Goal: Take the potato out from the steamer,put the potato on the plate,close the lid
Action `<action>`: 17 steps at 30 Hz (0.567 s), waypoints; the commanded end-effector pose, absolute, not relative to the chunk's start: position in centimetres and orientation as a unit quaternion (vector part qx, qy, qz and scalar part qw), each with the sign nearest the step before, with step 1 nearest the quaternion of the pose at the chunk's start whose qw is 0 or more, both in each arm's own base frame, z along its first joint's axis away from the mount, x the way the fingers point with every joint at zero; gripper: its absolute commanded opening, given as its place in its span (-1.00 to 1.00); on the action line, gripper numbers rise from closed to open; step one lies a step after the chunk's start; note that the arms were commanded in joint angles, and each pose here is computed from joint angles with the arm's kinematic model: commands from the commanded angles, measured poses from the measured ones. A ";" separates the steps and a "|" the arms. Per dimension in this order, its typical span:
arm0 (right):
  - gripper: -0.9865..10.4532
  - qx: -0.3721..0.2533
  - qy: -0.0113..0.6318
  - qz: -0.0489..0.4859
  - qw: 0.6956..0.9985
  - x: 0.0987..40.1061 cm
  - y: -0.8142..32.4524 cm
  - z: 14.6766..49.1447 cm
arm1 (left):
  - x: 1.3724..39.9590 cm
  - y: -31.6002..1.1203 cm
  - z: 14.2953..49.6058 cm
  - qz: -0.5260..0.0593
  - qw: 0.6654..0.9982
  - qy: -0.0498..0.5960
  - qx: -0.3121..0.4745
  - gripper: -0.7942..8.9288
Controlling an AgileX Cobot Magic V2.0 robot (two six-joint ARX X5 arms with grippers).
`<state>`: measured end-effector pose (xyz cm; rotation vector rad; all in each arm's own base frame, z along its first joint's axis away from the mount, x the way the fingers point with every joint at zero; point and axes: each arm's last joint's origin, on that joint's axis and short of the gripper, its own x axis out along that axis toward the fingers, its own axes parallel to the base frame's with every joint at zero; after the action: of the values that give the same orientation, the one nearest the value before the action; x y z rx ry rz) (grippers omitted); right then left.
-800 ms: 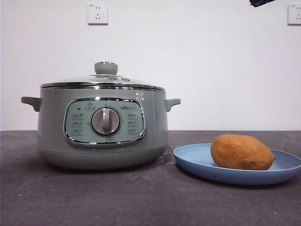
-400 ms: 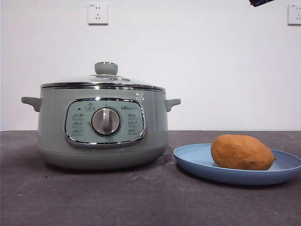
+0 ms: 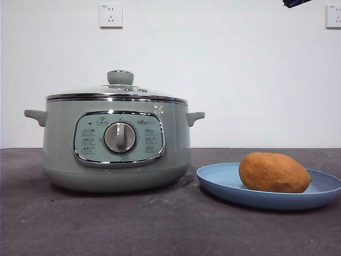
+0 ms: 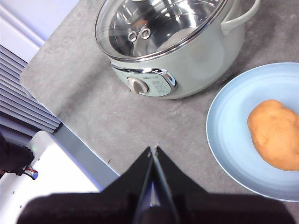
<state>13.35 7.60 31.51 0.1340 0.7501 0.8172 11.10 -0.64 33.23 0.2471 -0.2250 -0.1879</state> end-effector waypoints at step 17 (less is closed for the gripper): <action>-0.85 0.065 0.353 0.387 0.849 13.3 7.6 31.7 | 10.1 -0.1 18.2 -0.018 0.997 -0.018 0.075 -0.84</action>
<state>13.35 7.60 31.51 0.1336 0.7499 0.8174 10.16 -0.11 18.51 0.1632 -0.0369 -0.0468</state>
